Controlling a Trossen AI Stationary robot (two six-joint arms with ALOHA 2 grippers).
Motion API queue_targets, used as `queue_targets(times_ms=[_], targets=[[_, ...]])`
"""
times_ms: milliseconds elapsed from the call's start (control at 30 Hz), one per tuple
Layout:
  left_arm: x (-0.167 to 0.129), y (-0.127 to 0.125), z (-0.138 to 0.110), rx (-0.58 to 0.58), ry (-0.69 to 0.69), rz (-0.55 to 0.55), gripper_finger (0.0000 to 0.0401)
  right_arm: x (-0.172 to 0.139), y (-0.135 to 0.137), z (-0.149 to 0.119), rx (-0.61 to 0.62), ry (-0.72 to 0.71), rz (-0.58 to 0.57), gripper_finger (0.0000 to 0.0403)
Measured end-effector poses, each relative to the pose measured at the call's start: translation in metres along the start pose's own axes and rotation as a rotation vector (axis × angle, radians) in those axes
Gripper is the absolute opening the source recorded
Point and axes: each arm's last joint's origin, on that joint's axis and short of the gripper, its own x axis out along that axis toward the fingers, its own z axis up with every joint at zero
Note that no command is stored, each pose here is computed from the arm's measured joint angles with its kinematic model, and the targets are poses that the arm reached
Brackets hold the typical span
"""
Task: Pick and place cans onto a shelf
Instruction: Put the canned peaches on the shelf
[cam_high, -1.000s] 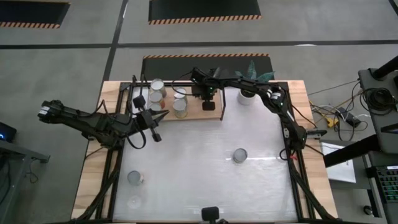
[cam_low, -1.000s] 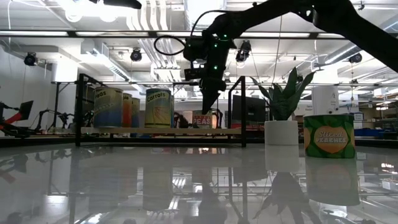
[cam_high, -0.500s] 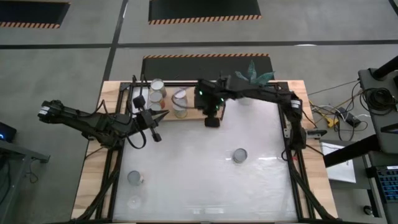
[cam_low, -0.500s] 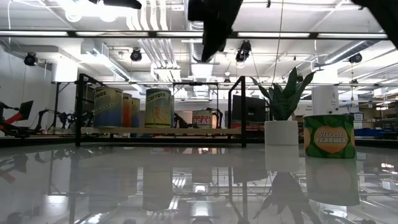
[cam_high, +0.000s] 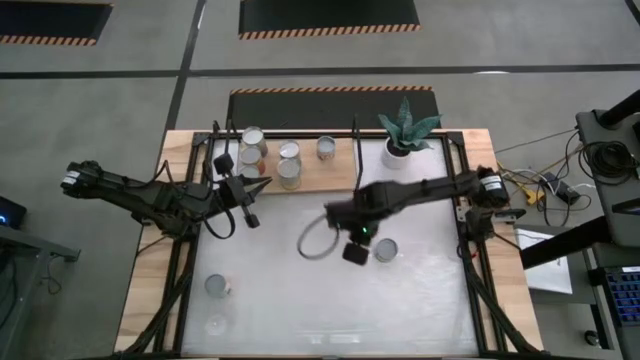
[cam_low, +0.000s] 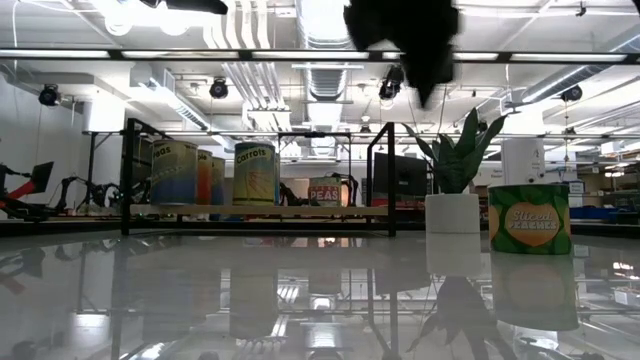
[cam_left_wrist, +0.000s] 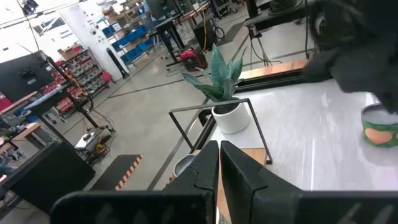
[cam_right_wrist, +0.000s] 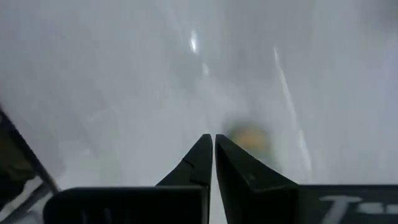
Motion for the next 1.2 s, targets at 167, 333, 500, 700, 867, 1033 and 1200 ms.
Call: queue_targets(times_ms=[167,333,500,700,867,1033,1200], targets=[[0.0,0.0,0.0,0.0,0.0,0.0,0.0,0.029,0.007,-0.033,0.189,0.178,-0.116,0.0009],[0.0,0.0,0.0,0.002,0.0,0.0,0.0,0.04,0.004,-0.044,0.306,0.156,-0.151,0.003],[0.0,0.0,0.0,0.007,0.0,0.0,0.0,0.047,0.001,-0.047,0.387,0.167,-0.175,0.0109],[0.0,0.0,0.0,0.025,0.0,0.0,0.0,0.053,0.003,-0.054,0.444,0.181,-0.203,0.0246],[0.0,0.0,0.0,0.027,0.0,0.0,0.0,0.057,0.01,-0.063,0.459,0.172,-0.239,0.034],[0.0,0.0,0.0,0.028,0.0,0.0,0.0,0.067,0.009,-0.071,0.48,0.176,-0.288,0.0375],[0.0,0.0,0.0,0.028,0.0,0.0,0.0,0.079,0.005,-0.074,0.475,0.165,-0.302,0.0376]])
